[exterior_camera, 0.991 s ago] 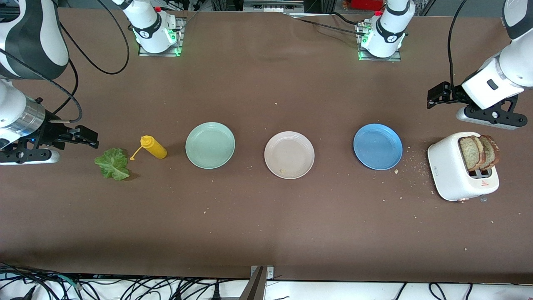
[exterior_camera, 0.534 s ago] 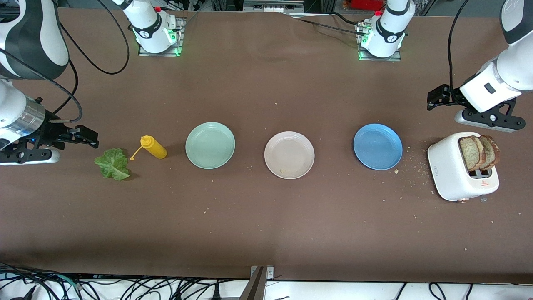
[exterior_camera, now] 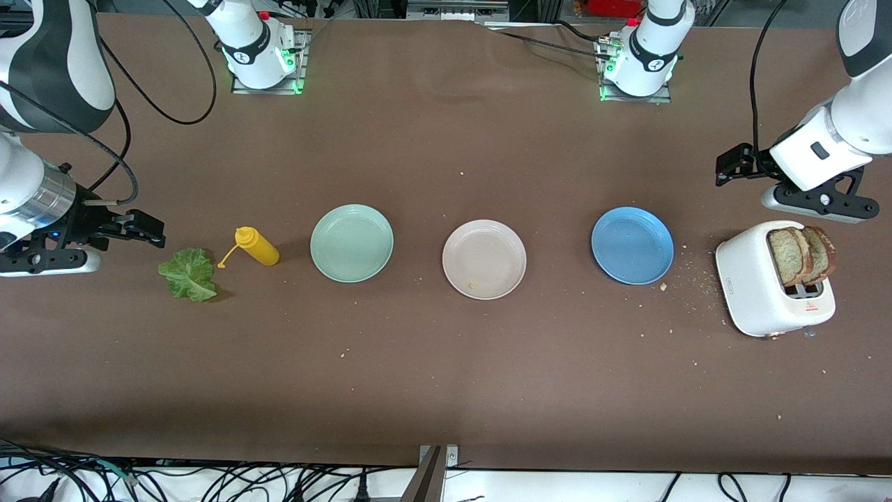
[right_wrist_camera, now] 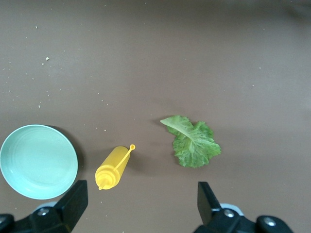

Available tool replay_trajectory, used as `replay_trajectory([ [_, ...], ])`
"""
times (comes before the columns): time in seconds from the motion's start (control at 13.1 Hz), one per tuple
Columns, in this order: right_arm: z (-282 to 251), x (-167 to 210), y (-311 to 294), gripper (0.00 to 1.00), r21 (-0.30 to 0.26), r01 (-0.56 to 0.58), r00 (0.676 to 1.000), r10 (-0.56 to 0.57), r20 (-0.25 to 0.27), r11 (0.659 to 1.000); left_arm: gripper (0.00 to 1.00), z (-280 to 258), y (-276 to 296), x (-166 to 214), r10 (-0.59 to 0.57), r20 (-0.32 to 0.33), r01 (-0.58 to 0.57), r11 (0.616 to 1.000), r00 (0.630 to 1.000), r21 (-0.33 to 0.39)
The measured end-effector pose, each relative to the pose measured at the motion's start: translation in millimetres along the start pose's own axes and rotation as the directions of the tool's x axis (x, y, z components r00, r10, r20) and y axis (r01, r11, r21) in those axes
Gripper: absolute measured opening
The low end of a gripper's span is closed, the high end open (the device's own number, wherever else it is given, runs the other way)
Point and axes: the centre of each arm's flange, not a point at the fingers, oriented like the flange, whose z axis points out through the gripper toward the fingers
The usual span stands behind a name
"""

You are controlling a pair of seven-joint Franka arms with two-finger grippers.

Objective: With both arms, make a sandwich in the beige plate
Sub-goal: 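Move the left gripper over the bread slices in the toaster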

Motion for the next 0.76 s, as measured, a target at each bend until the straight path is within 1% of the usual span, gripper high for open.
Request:
replay_trajectory([
  [0.23, 0.0, 0.0, -0.1, 1.0, 0.0, 0.001, 1.0, -0.001, 0.0, 1.0, 1.0, 5.6, -10.2, 1.8, -0.017, 0.01, 0.017, 1.0, 1.0, -0.003],
  [0.61, 0.0, 0.0, -0.2, 1.0, 0.0, 0.001, 1.0, -0.001, 0.0, 1.0, 1.0, 18.5, -58.7, -0.2, -0.092, 0.031, 0.093, 0.996, 0.995, -0.016],
  [0.76, 0.0, 0.0, -0.3, 1.0, 0.0, 0.002, 1.0, -0.002, 0.0, 1.0, 1.0, 18.6, -60.9, -0.6, -0.092, 0.031, 0.093, 0.996, 0.995, -0.017],
])
